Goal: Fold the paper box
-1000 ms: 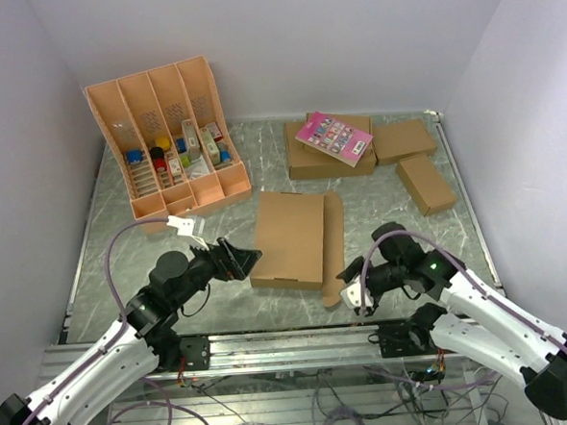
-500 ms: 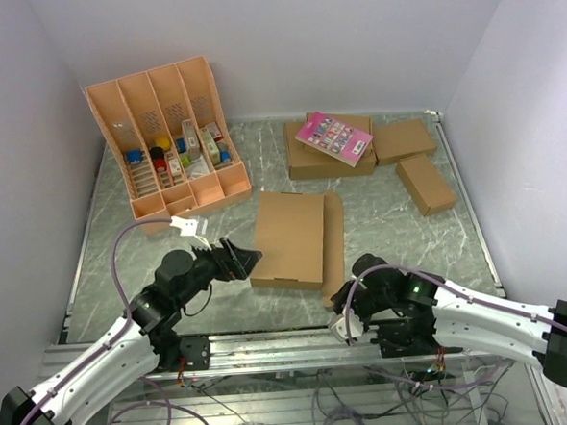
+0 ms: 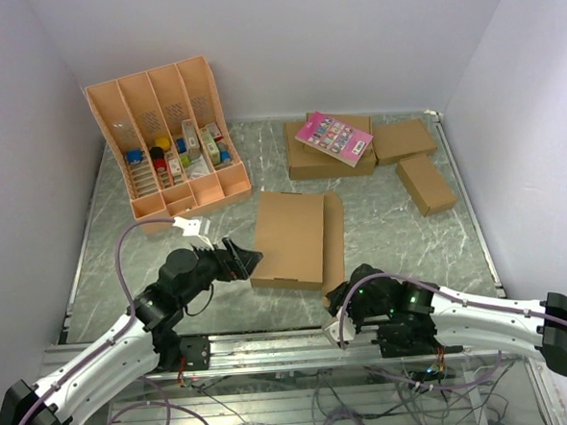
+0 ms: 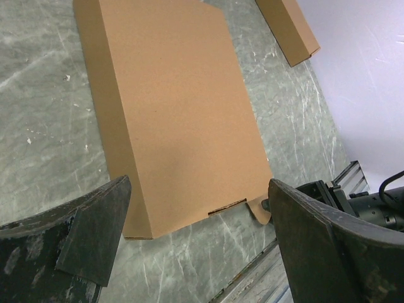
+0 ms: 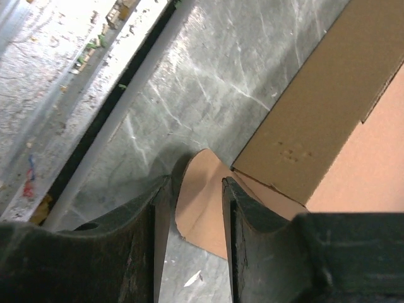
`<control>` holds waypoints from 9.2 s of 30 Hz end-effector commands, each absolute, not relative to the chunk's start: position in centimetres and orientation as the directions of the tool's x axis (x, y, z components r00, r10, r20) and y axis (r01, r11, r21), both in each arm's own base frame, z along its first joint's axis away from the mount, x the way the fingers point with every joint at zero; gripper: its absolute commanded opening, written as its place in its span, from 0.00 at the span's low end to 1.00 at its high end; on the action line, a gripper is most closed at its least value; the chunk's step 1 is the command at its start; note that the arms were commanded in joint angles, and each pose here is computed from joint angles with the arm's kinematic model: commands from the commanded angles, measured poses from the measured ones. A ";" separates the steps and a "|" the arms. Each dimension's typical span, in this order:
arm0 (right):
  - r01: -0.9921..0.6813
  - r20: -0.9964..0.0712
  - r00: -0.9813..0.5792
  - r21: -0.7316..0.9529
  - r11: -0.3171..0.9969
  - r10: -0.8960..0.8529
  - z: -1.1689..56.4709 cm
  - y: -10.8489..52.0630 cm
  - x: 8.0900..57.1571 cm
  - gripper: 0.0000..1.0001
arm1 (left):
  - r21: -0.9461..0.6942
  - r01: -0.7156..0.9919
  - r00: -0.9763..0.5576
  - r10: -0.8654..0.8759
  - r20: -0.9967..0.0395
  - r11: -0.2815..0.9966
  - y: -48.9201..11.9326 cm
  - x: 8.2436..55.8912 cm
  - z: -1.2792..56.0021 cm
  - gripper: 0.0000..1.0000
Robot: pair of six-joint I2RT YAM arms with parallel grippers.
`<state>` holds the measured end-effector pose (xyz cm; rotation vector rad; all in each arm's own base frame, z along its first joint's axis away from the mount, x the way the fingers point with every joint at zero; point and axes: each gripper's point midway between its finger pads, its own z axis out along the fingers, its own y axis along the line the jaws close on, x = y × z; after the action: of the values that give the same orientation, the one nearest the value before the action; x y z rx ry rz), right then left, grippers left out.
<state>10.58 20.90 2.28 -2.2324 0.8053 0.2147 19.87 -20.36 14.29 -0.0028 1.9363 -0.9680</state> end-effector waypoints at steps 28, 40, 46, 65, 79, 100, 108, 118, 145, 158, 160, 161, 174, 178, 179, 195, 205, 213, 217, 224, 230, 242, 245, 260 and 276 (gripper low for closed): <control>-0.794 -0.507 0.560 -0.553 -0.251 -0.655 4.2 21.3 13.7 0.15 | -0.581 0.371 -0.610 -0.282 -0.741 0.724 -22.4 21.6 11.4 0.92; -0.865 -0.570 0.456 -0.465 -0.190 -0.683 4.5 20.6 15.6 0.15 | -0.523 0.361 -0.629 -0.212 -0.748 0.772 -22.6 22.5 10.3 0.91; -0.882 -0.596 0.437 -0.429 -0.193 -0.674 4.8 20.7 15.2 0.17 | -0.517 0.365 -0.652 -0.184 -0.735 0.774 -23.1 22.6 9.3 0.86; -0.917 -0.625 0.362 -0.374 -0.143 -0.691 4.3 20.0 15.8 0.07 | -0.456 0.338 -0.694 -0.109 -0.711 0.824 -22.7 22.8 6.7 0.79; -0.952 -0.668 0.259 -0.300 -0.066 -0.698 4.3 19.9 17.0 0.06 | -0.416 0.325 -0.726 -0.058 -0.685 0.849 -22.4 22.7 4.8 0.68; -0.982 -0.694 0.134 -0.191 0.001 -0.708 4.9 20.5 18.4 0.00 | -0.382 0.331 -0.744 -0.009 -0.668 0.863 -22.1 22.5 3.4 0.64; -0.985 -0.693 0.104 -0.170 0.021 -0.714 4.3 19.6 18.2 0.00 | -0.378 0.328 -0.746 -0.008 -0.666 0.865 -21.9 22.4 3.3 0.64; -0.987 -0.702 0.089 -0.155 0.029 -0.707 3.8 19.3 18.1 0.00 | -0.377 0.332 -0.747 -0.003 -0.665 0.865 -21.9 22.5 3.3 0.63; -0.992 -0.720 0.018 -0.098 0.076 -0.694 4.3 19.9 19.1 0.00 | -0.387 0.353 -0.749 0.009 -0.662 0.852 -22.3 22.6 3.2 0.61; -0.991 -0.714 0.094 -0.132 0.002 -0.694 5.7 20.8 19.5 0.00 | -0.398 0.363 -0.750 0.011 -0.661 0.843 -22.8 22.7 3.4 0.60; -0.990 -0.714 0.111 -0.140 -0.015 -0.691 5.9 21.1 19.4 0.00 | -0.400 0.366 -0.751 0.012 -0.660 0.841 -22.9 22.7 3.4 0.60; -0.990 -0.711 0.119 -0.142 -0.024 -0.693 5.9 21.2 19.3 0.00 | -0.400 0.365 -0.751 0.012 -0.660 0.841 -22.9 22.7 3.3 0.60; -0.994 -0.706 0.105 -0.101 -0.048 -0.700 7.1 23.0 19.3 0.00 | -0.412 0.379 -0.752 0.016 -0.659 0.829 -23.5 23.0 3.6 0.60; -0.996 -0.702 0.087 -0.070 -0.053 -0.707 7.4 23.6 19.1 0.00 | -0.415 0.385 -0.751 0.018 -0.661 0.824 -23.8 23.1 3.7 0.59; -0.997 -0.696 0.080 -0.058 -0.056 -0.713 7.3 23.7 18.9 0.00 | -0.414 0.385 -0.751 0.019 -0.660 0.824 -23.8 23.1 3.7 0.59; -0.998 -0.608 0.009 0.043 -0.045 -0.794 6.8 21.9 17.9 0.18 | -0.390 0.353 -0.721 -0.018 -0.693 0.850 -22.6 23.7 6.1 0.74; -0.997 -0.607 0.021 0.045 -0.061 -0.795 8.0 20.5 17.7 0.38 | -0.382 0.329 -0.688 -0.058 -0.724 0.864 -21.0 23.2 9.4 0.76; -0.996 -0.685 -0.089 0.056 0.070 -0.723 12.5 19.9 21.2 0.38 | -0.500 0.357 -0.700 -0.128 -0.702 0.789 -21.0 20.2 11.9 0.55; -0.956 -0.749 -0.211 0.024 0.294 -0.628 15.3 20.0 28.0 0.11 | -0.569 0.361 -0.728 -0.157 -0.667 0.739 -21.1 18.2 12.5 0.26; -0.824 -0.808 -0.229 -0.136 0.551 -0.542 16.7 18.4 40.0 0.00 | -0.658 0.332 -0.814 -0.147 -0.562 0.676 -22.1 15.6 10.4 0.07; -0.823 -0.757 -0.206 -0.208 0.528 -0.620 13.2 18.9 44.8 0.00 | -0.668 0.293 -0.839 -0.151 -0.523 0.685 -22.5 15.4 7.5 0.07; -0.891 -0.692 -0.173 -0.194 0.411 -0.701 8.2 20.1 47.1 0.00 | -0.616 0.275 -0.854 -0.107 -0.509 0.738 -24.1 17.8 4.8 0.10; -0.918 -0.673 -0.168 -0.159 0.363 -0.720 6.6 20.6 46.5 0.00 | -0.593 0.262 -0.851 -0.107 -0.514 0.762 -23.8 18.2 4.5 0.10; -0.962 -0.664 -0.110 -0.116 0.247 -0.740 7.5 20.6 40.8 0.00 | -0.433 0.203 -0.823 -0.087 -0.562 0.878 -21.1 20.7 4.5 0.19; -0.970 -0.620 -0.177 -0.019 0.241 -0.764 6.9 16.7 28.9 0.00 | -0.253 0.224 -0.796 0.027 -0.605 0.941 -20.0 25.5 4.8 0.26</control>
<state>33.77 16.22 7.55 -1.5394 1.9793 0.3777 22.60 -19.18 3.02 0.1284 2.5491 -0.4313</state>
